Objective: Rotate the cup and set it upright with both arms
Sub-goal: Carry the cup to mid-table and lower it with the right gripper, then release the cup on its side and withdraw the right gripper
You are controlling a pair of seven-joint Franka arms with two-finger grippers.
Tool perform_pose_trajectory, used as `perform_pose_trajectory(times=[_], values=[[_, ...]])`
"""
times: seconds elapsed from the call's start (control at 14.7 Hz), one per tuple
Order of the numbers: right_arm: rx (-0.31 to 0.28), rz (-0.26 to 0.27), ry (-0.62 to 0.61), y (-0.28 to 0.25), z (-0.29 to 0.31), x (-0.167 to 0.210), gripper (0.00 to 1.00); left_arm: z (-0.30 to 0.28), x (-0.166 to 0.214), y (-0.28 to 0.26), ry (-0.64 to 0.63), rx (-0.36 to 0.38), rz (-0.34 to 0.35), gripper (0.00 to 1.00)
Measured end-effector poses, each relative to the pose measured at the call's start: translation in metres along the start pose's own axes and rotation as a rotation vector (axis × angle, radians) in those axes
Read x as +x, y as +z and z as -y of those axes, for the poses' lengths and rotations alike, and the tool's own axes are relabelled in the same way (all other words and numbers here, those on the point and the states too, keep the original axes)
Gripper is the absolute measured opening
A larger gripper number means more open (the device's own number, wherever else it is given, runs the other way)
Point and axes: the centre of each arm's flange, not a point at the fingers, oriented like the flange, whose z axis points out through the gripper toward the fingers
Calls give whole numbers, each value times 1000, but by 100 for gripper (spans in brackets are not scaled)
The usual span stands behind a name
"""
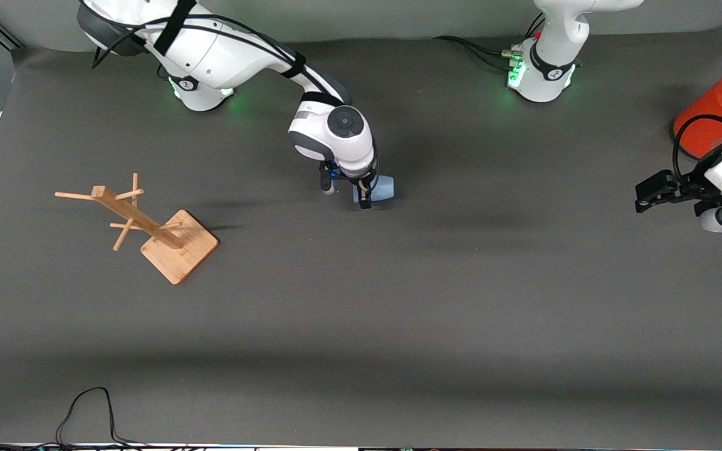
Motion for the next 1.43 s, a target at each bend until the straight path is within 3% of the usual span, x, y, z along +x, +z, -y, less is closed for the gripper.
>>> perform_pose_trajectory(times=[0.34,0.41,0.75,1.16,1.43], values=[[5,3,-10,1,0,-3,89,0,0,0,0,0,0,100],[8,6,-10,0,1,-4,99,0,0,0,0,0,0,100],[43,32,-2,-21,16,-13,100,0,0,0,0,0,0,100],[85,30,-48,-116,34,-32,100,0,0,1,-1,0,1,100],[49,63,-175,-185,88,-10,100,5,0,1,-9,0,1,100]])
